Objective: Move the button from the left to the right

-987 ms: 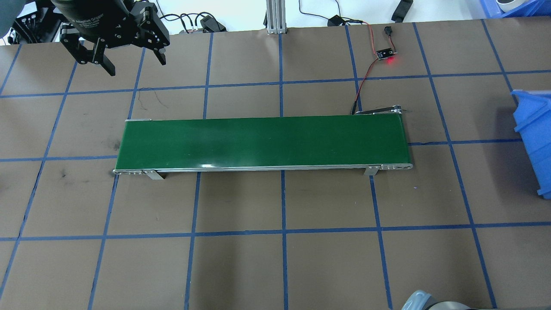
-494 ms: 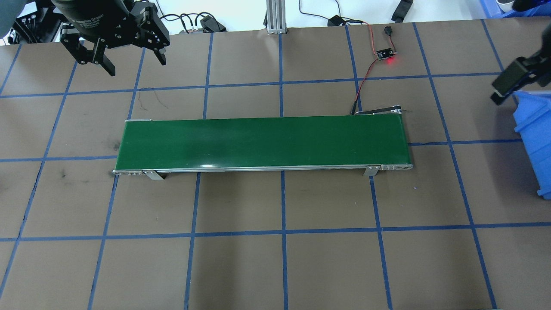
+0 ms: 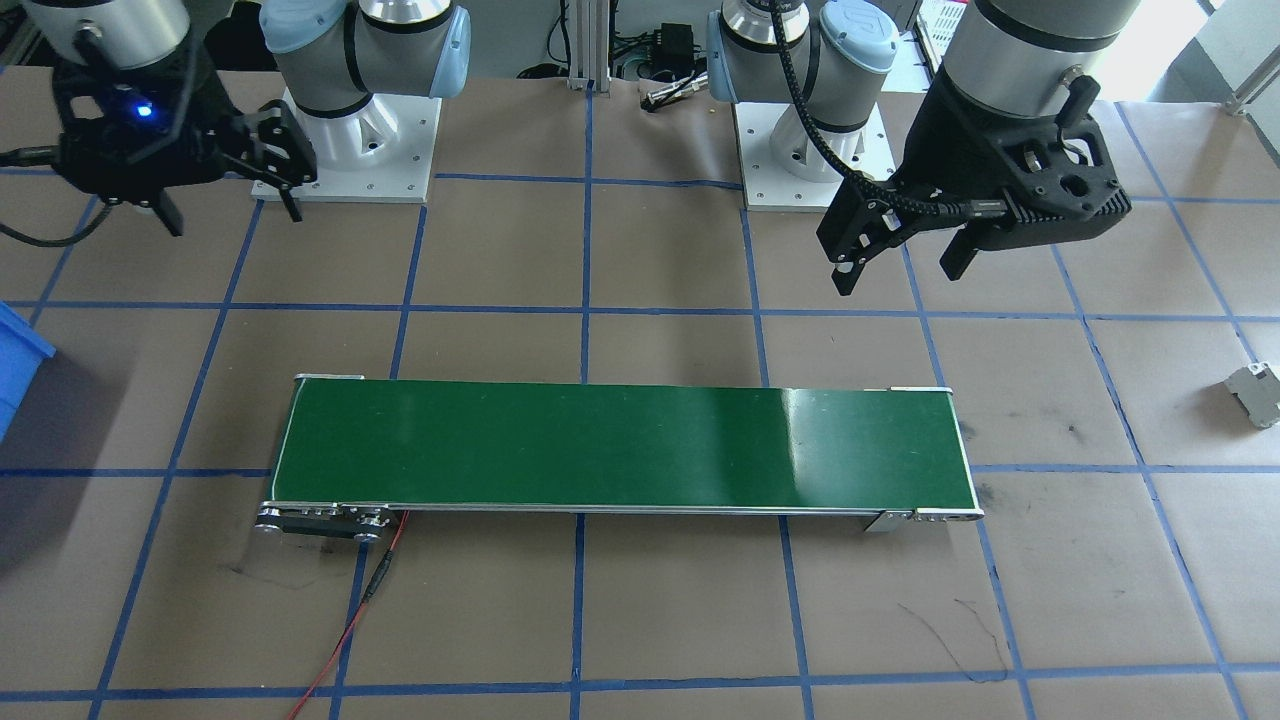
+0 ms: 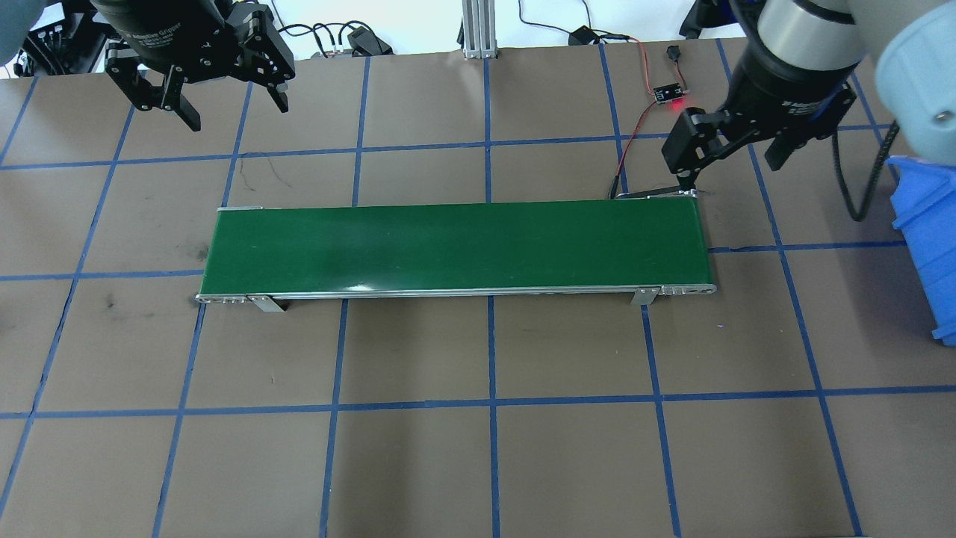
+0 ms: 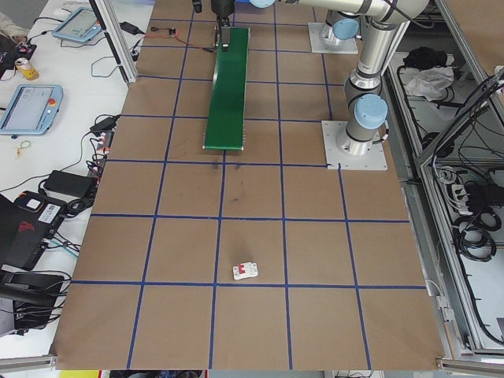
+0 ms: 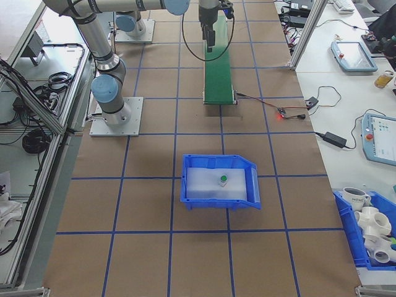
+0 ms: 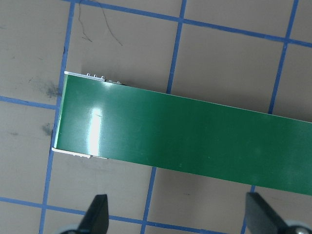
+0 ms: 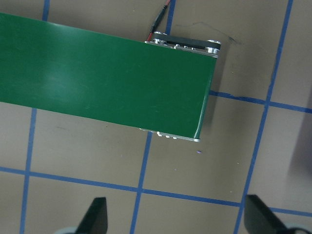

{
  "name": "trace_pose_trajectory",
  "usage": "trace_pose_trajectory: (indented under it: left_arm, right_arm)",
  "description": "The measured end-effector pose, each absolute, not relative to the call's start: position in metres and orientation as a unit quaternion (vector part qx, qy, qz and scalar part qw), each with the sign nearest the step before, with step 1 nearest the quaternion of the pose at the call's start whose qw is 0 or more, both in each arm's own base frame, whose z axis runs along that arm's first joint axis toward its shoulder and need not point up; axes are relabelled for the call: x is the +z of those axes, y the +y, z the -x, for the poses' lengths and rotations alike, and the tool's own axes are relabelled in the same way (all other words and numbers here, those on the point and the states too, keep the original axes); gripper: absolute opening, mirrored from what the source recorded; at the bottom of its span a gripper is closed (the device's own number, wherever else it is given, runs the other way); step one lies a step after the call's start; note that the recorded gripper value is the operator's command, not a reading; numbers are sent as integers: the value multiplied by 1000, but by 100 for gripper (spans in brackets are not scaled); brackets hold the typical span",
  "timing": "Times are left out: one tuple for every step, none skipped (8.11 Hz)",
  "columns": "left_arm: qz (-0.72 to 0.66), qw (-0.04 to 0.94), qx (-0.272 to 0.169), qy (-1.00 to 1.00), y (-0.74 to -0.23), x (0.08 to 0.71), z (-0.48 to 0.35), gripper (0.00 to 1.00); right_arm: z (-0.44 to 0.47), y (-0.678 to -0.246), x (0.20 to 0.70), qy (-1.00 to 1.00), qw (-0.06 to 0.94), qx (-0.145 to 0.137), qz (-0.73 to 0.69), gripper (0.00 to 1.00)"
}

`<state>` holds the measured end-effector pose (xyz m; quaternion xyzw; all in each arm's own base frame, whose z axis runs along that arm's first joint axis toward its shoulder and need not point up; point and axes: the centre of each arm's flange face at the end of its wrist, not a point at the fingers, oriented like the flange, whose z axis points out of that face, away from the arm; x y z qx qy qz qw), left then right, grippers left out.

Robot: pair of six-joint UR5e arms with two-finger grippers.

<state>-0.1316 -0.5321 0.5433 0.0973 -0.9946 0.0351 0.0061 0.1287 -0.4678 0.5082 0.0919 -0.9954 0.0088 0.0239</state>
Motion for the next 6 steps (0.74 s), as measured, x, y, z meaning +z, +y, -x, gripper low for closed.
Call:
trace_pose_trajectory:
  left_arm:
    - [-97, 6, 35, -995, -532, 544, 132, 100]
    - [-97, 6, 36, -995, -532, 544, 132, 100]
    - [-97, 6, 36, -995, -532, 544, 132, 100]
    - [-97, 6, 36, -995, -532, 544, 132, 100]
    - [-97, 6, 36, -995, -532, 543, 132, 100]
    - [-97, 6, 36, -995, -532, 543, 132, 100]
  right_arm:
    - [-147, -470, 507, -996, 23, 20, -82, 100]
    - [-156, -476, 505, -996, 20, 27, -78, 100]
    - [-160, -481, 503, -996, 18, 30, -77, 100]
    - [-161, -484, 502, -996, 17, 30, -77, 100]
    - [-161, -485, 502, -996, 18, 31, -76, 100]
    - [-161, -485, 503, -996, 20, 30, -76, 100]
